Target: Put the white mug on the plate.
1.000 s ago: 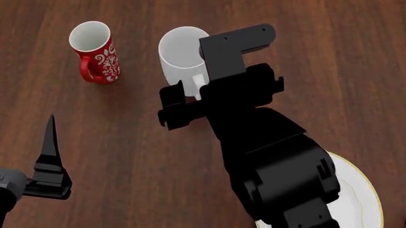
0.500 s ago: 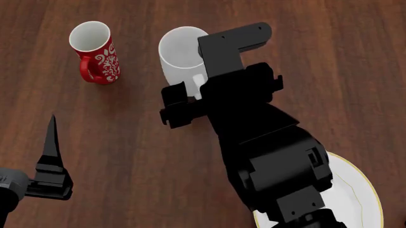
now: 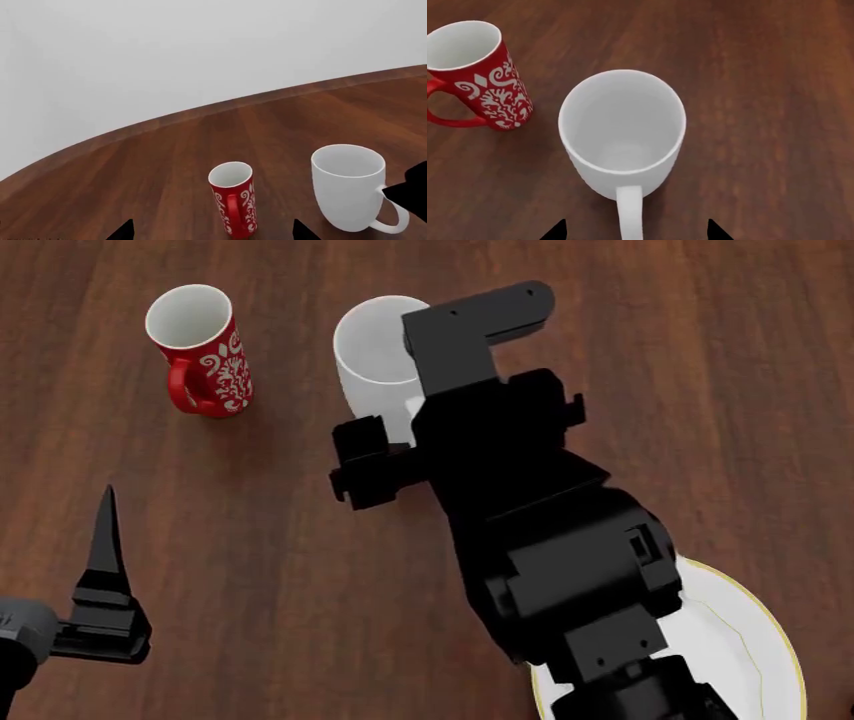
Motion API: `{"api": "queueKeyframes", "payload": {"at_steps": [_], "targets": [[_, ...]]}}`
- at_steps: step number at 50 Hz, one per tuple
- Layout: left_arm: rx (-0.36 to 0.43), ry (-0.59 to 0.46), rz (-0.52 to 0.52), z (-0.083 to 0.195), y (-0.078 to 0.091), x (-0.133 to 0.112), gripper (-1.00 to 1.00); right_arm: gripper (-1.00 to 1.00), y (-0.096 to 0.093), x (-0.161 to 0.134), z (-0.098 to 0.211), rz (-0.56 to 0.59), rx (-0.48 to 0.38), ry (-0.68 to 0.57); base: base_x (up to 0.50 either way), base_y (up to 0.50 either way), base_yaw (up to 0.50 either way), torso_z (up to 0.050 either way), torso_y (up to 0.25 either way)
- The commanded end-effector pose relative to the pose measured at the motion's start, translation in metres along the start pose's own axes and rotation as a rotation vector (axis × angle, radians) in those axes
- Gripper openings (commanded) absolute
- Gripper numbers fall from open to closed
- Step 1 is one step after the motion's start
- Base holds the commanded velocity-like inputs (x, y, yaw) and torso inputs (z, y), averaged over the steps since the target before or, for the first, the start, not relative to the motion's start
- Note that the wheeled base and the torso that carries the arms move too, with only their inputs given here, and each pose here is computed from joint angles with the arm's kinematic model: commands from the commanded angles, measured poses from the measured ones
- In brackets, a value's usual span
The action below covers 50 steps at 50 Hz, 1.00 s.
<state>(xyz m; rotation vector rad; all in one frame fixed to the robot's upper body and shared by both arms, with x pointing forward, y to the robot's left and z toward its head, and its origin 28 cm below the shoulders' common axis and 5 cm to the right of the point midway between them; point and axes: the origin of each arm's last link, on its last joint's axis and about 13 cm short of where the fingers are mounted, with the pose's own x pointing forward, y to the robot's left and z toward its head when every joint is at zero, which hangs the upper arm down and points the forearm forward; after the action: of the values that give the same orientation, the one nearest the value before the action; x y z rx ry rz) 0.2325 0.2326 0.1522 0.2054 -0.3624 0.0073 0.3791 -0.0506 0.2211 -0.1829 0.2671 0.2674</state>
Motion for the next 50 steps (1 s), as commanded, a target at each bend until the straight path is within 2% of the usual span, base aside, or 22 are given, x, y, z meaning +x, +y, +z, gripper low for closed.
{"api": "queueKeyframes", "payload": {"at_steps": [1, 50], "targets": [[0.000, 0.001, 0.001, 0.000, 0.000, 0.000, 1.00, 1.00, 0.001, 0.003, 0.002, 0.002, -0.008, 0.016, 0.00, 0.00, 0.00, 0.000, 0.000], [0.002, 0.007, 0.004, -0.003, 0.000, 0.003, 1.00, 1.00, 0.000, 0.025, -0.001, 0.009, -0.010, 0.093, 0.00, 0.00, 0.00, 0.000, 0.000]]}}
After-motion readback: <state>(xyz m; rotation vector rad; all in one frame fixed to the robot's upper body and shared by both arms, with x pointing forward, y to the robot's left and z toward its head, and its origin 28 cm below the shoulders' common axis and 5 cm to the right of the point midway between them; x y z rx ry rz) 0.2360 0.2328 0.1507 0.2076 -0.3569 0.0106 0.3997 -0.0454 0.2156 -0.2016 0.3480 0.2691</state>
